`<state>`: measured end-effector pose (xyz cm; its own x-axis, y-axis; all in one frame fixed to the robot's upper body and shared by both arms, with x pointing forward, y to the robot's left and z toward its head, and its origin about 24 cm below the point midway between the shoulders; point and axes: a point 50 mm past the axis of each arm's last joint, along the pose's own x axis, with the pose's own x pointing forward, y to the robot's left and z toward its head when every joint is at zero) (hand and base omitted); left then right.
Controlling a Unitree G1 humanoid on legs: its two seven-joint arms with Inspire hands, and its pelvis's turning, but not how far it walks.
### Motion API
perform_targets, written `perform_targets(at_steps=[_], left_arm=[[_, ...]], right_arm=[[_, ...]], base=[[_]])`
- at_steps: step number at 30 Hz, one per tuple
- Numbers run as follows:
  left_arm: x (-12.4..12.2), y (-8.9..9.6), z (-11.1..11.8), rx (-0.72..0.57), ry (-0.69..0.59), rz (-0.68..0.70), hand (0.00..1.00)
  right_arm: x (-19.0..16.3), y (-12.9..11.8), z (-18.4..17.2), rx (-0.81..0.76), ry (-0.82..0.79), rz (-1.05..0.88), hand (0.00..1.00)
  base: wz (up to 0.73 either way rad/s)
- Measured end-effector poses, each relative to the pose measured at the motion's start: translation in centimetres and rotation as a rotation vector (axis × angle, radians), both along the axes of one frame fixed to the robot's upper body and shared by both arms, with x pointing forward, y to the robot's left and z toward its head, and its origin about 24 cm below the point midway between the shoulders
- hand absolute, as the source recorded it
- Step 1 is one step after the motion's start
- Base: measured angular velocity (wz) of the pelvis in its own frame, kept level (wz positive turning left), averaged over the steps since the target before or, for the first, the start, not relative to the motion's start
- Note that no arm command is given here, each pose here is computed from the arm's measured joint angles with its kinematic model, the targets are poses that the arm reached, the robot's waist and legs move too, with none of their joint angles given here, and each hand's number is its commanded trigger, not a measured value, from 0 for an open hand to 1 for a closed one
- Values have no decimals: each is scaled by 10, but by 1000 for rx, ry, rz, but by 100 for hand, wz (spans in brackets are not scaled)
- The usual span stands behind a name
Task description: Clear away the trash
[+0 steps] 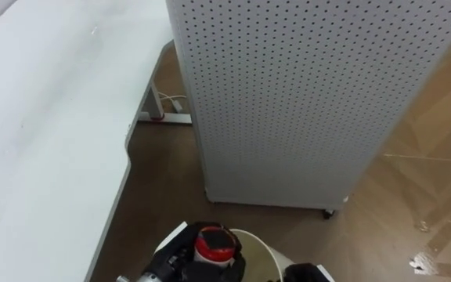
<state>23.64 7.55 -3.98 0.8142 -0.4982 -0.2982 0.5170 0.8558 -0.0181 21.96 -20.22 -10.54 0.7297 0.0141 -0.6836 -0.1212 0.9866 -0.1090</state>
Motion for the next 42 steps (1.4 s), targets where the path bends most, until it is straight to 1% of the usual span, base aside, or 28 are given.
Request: perform_targets(at_steps=[9, 12, 17, 22, 25, 27, 29, 30, 32, 35, 39, 42], left_arm=[[-2, -4, 0, 21, -12, -38, 0], [-4, -7, -1, 75, -36, -80, 0], [-5, -10, -1, 148, -80, -129, 0], [-5, -15, 3, 161, -113, -147, 0], [-5, -16, 4, 206, -142, -171, 0], [-4, -17, 8, 230, -179, -189, 0], [-2, -18, 23, 277, -289, -215, 0], [-1, -18, 27, 286, -320, -217, 0], [-2, -18, 41, 315, -436, -215, 0], [-5, -15, 55, 329, -545, -197, 0], [-3, -7, 66, 343, -626, -118, 0], [4, 4, 79, 353, -701, -10, 0]], right_arm=[[0, 0, 0, 2, 1, 0, 100], [-2, 2, -2, 7, 11, 8, 100], [-10, -5, -7, -11, 48, -8, 100], [-12, -5, -9, -8, 55, -8, 100], [-22, -6, -13, -5, 78, -13, 100], [-28, -6, -16, -3, 90, -20, 100], [-28, -6, -15, 1, 80, -21, 100], [-28, -6, -15, 2, 78, -21, 100], [-29, -6, -15, 1, 76, -29, 100], [-35, -10, -17, 4, 71, -60, 100], [-43, -14, -19, -1, 69, -104, 100], [-47, -16, -20, -1, 60, -132, 100]], base=[[0], [0], [0], [1], [0], [0], [-2], [0], [0], [8], [0], [0]])
